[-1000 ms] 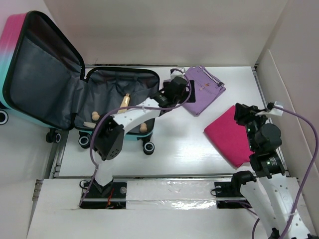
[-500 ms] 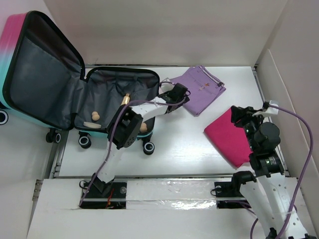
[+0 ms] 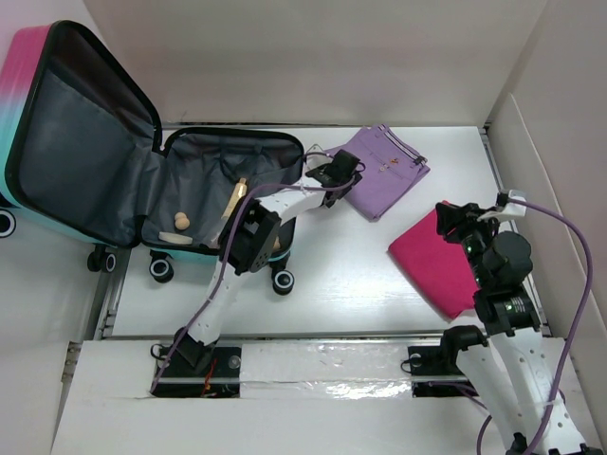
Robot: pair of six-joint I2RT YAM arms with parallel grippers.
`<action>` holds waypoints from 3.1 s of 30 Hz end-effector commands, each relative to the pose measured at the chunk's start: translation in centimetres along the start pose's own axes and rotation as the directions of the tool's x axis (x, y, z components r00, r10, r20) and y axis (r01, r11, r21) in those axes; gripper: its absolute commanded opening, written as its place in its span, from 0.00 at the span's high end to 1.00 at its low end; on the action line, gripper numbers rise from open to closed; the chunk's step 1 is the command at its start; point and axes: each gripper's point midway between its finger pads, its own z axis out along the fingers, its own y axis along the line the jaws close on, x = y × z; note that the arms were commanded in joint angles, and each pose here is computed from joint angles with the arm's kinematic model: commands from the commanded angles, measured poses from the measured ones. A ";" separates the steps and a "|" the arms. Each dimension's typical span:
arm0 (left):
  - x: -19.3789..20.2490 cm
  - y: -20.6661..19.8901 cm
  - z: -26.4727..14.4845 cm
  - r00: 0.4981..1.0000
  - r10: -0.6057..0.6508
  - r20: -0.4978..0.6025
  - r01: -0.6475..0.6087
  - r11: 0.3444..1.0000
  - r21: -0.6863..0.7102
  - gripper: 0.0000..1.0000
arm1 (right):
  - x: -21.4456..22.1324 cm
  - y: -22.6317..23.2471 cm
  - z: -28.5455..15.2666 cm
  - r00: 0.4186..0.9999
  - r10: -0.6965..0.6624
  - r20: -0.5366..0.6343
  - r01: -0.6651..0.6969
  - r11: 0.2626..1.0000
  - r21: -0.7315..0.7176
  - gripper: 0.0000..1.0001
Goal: Pack the luggage
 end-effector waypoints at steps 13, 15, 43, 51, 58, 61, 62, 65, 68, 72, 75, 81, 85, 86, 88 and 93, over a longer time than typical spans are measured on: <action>1.0 -0.6 3.4 0.999 0.026 0.037 -0.026 1.000 -0.002 0.51 | -1.9 0.7 -1.2 0.998 -0.006 0.056 0.007 1.000 -0.025 0.58; 0.7 -1.4 3.6 0.998 0.042 0.049 -0.043 0.999 0.031 0.59 | -1.8 0.6 -1.1 0.999 -0.006 0.053 0.007 1.000 -0.024 0.58; -23.0 -12.0 -21.6 0.764 0.440 0.471 -0.635 0.640 0.432 1.00 | -1.0 0.7 -0.1 0.999 -0.019 0.030 0.020 0.999 -0.036 0.59; -28.8 1.4 -22.4 0.824 0.341 0.452 -0.524 0.762 0.380 1.00 | -1.4 1.5 -0.8 0.999 -0.019 0.035 0.022 0.997 -0.075 0.59; -29.8 15.0 -17.7 0.910 0.257 0.326 -0.333 0.921 0.203 1.00 | -1.3 1.5 -0.7 0.999 -0.022 0.034 0.025 0.997 -0.076 0.59; -29.2 21.0 -15.5 0.940 0.221 0.260 -0.254 0.962 0.101 1.00 | -1.3 1.4 -0.6 0.999 -0.024 0.032 0.026 0.997 -0.075 0.59; -29.3 22.2 -15.2 0.942 0.216 0.258 -0.243 0.967 0.079 1.00 | -1.2 1.4 -0.7 0.999 -0.025 0.032 0.028 0.997 -0.075 0.59; -29.4 26.3 -14.5 0.946 0.205 0.250 -0.210 0.978 -0.007 1.00 | -1.3 1.4 -0.7 0.999 -0.027 0.035 0.029 0.997 -0.076 0.59; -29.8 27.8 -14.9 0.945 0.204 0.257 -0.199 0.979 -0.044 1.00 | -1.1 1.4 -0.6 0.999 -0.027 0.028 0.029 0.997 -0.077 0.59; -30.9 28.2 -15.9 0.932 0.211 0.295 -0.189 0.977 -0.100 1.00 | -1.1 1.4 -0.5 0.999 -0.027 0.027 0.029 0.996 -0.078 0.59; -30.8 29.6 -15.6 0.942 0.196 0.273 -0.154 0.974 -0.167 0.92 | -1.0 1.4 -0.4 0.999 -0.029 0.023 0.031 0.997 -0.077 0.59; -31.3 23.7 -18.2 0.911 0.209 0.356 -0.205 0.978 -0.048 0.31 | -0.7 1.4 -0.2 0.999 -0.032 0.016 0.034 0.996 -0.079 0.59; -29.3 13.6 -22.9 0.850 0.229 0.475 -0.333 0.931 0.147 0.33 | -0.7 1.5 -0.2 0.999 -0.037 0.013 0.038 0.996 -0.084 0.92; -26.1 9.9 -23.6 0.850 0.258 0.460 -0.391 0.894 0.221 0.38 | -0.7 1.4 -0.3 0.999 -0.042 0.011 0.043 0.996 -0.083 1.00; -23.4 5.2 -25.5 0.842 0.265 0.470 -0.443 0.838 0.319 0.44 | -0.6 1.3 -0.2 0.999 -0.048 0.009 0.049 0.996 -0.074 1.00; -9.3 -3.2 -28.1 0.847 0.383 0.369 -0.530 0.666 0.525 0.72 | -0.6 -0.5 -0.2 0.999 -0.038 0.009 0.037 0.999 0.024 1.00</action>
